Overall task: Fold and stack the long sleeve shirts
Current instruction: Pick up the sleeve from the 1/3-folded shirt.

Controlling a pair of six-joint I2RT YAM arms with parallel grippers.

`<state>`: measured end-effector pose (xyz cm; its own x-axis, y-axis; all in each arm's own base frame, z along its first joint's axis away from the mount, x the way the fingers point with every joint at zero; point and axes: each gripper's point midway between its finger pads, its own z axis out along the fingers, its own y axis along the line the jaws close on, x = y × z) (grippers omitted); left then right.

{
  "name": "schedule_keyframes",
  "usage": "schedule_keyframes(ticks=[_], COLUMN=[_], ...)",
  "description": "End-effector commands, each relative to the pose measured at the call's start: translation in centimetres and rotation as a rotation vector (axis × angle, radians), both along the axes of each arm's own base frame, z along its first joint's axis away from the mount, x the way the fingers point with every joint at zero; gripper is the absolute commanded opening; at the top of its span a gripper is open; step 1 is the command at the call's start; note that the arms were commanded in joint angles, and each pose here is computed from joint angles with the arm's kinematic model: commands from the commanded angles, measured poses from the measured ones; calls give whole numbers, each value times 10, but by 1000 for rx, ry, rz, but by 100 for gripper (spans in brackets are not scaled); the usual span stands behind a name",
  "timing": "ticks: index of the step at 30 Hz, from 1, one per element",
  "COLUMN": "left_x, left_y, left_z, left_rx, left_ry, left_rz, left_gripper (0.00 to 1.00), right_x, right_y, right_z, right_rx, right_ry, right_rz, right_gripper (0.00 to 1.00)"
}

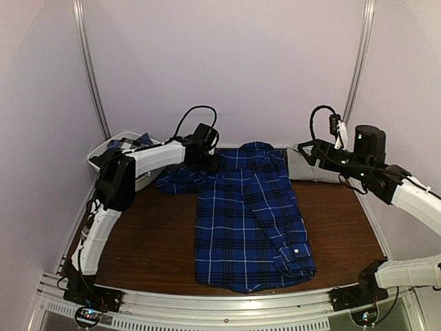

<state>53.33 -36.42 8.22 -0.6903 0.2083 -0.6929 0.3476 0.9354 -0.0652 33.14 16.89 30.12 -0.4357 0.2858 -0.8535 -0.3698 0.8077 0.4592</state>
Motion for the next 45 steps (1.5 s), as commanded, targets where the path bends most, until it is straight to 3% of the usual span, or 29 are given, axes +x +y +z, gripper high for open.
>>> schedule_keyframes(ticks=[1, 23, 26, 29, 32, 39, 45], left_x=[10, 32, 38, 39, 35, 12, -38], left_y=[-3, 3, 7, 8, 4, -3, -29], left_z=[5, -16, -12, -7, 6, 78, 135], left_rx=[-15, 4, 6, 5, -3, -94, -227], left_ry=[-34, -54, -65, -65, -74, -146, -188], left_rz=[22, 24, 25, 6, -39, -140, -325], left_gripper=[53, 43, 33, 14, 0, 0, 0], right_x=[-4, -2, -2, -1, 1, 10, 21], right_y=[3, 9, 11, 13, 16, 29, 46], right_z=[1, -6, -5, -8, -7, -17, -28], right_rx=[23, 65, 79, 90, 103, 132, 171], right_ry=[-3, 17, 16, 22, 20, 44, 79], right_rz=[13, 33, 39, 49, 56, 100, 149], right_gripper=[84, 85, 85, 85, 85, 85, 85])
